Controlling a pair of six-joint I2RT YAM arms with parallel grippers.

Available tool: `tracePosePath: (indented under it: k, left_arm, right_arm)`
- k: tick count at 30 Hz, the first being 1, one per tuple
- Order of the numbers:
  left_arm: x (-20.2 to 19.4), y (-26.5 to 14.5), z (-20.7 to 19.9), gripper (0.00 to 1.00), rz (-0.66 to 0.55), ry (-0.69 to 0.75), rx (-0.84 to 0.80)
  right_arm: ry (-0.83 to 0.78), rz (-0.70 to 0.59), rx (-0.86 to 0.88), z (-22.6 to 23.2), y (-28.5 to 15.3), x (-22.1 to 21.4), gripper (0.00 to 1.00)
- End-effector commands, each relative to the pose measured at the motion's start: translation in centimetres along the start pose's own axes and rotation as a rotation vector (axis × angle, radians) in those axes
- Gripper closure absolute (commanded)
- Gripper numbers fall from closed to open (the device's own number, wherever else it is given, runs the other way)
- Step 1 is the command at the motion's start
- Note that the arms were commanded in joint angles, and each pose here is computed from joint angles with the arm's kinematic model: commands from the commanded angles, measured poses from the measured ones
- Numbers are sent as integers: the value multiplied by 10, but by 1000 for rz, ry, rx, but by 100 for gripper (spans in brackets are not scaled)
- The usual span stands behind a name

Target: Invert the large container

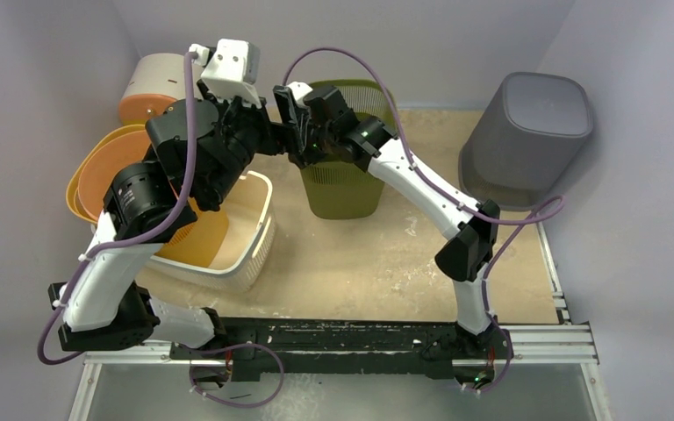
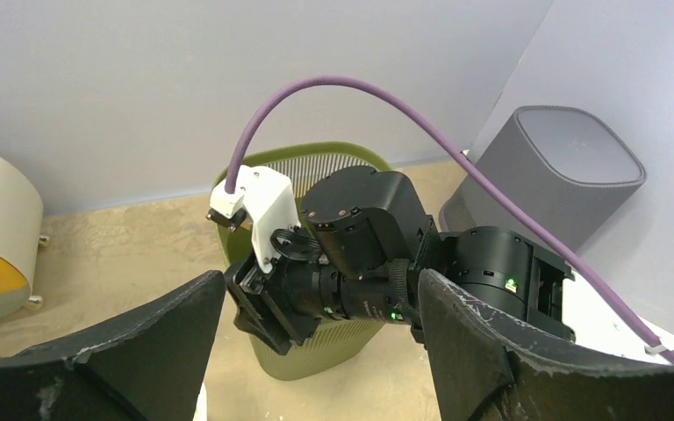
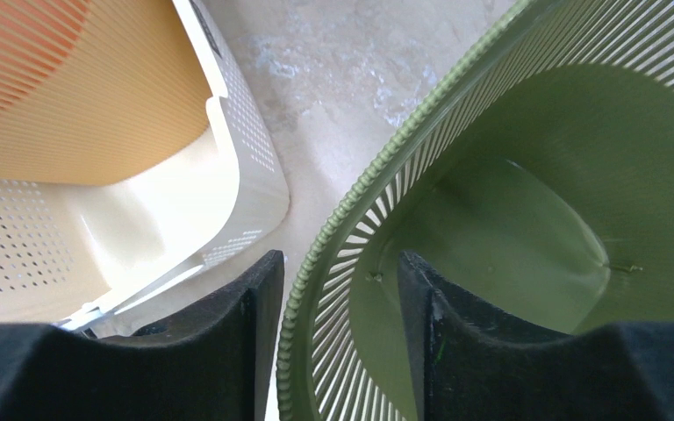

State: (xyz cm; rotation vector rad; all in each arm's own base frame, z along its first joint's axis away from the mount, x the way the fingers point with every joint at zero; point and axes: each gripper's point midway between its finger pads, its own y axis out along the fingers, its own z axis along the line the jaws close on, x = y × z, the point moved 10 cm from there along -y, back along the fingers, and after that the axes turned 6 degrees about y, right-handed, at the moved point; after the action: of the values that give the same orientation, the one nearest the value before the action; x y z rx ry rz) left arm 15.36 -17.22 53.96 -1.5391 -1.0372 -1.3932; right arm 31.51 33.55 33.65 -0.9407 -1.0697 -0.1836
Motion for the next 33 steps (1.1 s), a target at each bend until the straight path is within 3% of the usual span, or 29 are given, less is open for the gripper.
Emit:
tracePosePath:
  k: [1, 6, 8, 14, 20, 23, 27, 33]
  left_arm:
    - [5, -2, 1, 22, -30, -43, 7]
    - [8, -6, 3, 22, -39, -57, 1]
    - [10, -8, 5, 22, -47, -66, 1]
    - [19, -16, 11, 22, -73, -88, 6]
    - [24, -20, 13, 22, -86, -98, 3]
    - [27, -21, 14, 22, -88, -98, 3]
    - [30, -23, 15, 22, -91, -95, 6]
    - [28, -21, 14, 22, -78, -86, 8]
  right_arm:
    - [22, -43, -91, -1, -15, 7, 62]
    - [79, -81, -178, -5, -34, 16, 86]
    - [92, -131, -208, -7, -44, 27, 100]
    - [313, -369, -81, -25, -72, 74, 100]
    - [657, -600, 440, -70, -81, 92, 100]
    - [682, -711, 613, -72, -81, 101, 100]
    - [722, -818, 676, -79, -73, 107, 100]
    - [887, -956, 846, -100, -34, 77, 100]
